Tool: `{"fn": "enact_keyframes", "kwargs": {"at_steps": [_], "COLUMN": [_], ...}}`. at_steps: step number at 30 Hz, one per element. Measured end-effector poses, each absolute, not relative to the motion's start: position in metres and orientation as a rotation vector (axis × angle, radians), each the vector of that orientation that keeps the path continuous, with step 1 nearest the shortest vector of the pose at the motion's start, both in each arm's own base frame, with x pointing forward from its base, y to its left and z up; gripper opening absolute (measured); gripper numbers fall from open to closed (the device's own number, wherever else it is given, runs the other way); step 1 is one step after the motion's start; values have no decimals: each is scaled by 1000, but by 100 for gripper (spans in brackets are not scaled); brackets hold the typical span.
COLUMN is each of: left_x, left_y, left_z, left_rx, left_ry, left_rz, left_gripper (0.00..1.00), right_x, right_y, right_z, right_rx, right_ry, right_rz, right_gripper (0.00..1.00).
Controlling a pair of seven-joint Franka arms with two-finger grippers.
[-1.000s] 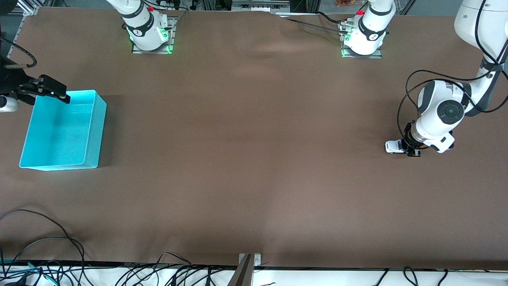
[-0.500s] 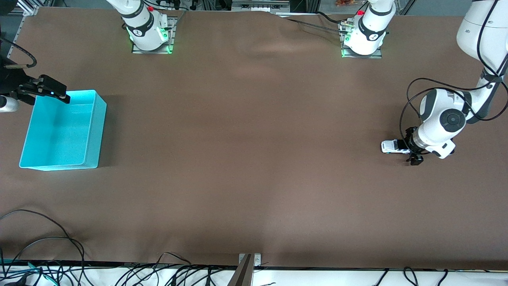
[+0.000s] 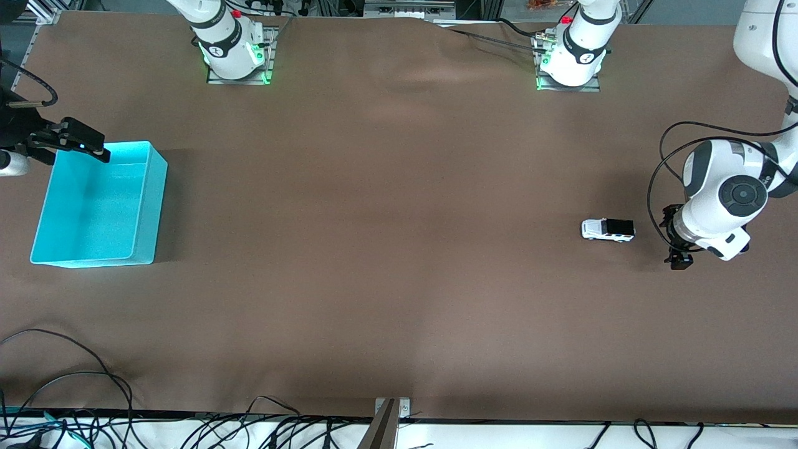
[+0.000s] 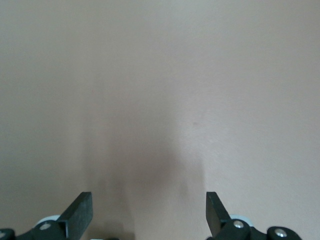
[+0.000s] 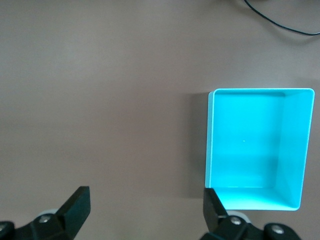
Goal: Wind and store white jeep toy
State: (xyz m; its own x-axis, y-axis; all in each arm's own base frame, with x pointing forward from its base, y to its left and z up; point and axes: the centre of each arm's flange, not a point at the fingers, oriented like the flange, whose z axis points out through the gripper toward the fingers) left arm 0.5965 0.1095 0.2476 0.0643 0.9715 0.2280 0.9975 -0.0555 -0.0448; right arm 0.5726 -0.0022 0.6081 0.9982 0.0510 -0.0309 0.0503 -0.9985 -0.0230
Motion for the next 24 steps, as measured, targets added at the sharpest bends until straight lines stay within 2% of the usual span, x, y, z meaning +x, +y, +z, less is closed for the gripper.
{"fn": "enact_keyframes", "kwargs": {"at_steps": [16, 24], "left_x": [603, 613], "left_y": [122, 125], "left_z": [397, 447], "left_rx": [-2522, -2721], "left_ry": [-1607, -1341], "left_rz": [-112, -60], "left_gripper": [100, 100], "right_x": [573, 573], "right_y": [-2, -2], "right_z": [608, 608], "right_rx": [-3118, -3118], "right_ry": [-79, -79], "right_rz": [49, 49], "right_gripper": [100, 100]}}
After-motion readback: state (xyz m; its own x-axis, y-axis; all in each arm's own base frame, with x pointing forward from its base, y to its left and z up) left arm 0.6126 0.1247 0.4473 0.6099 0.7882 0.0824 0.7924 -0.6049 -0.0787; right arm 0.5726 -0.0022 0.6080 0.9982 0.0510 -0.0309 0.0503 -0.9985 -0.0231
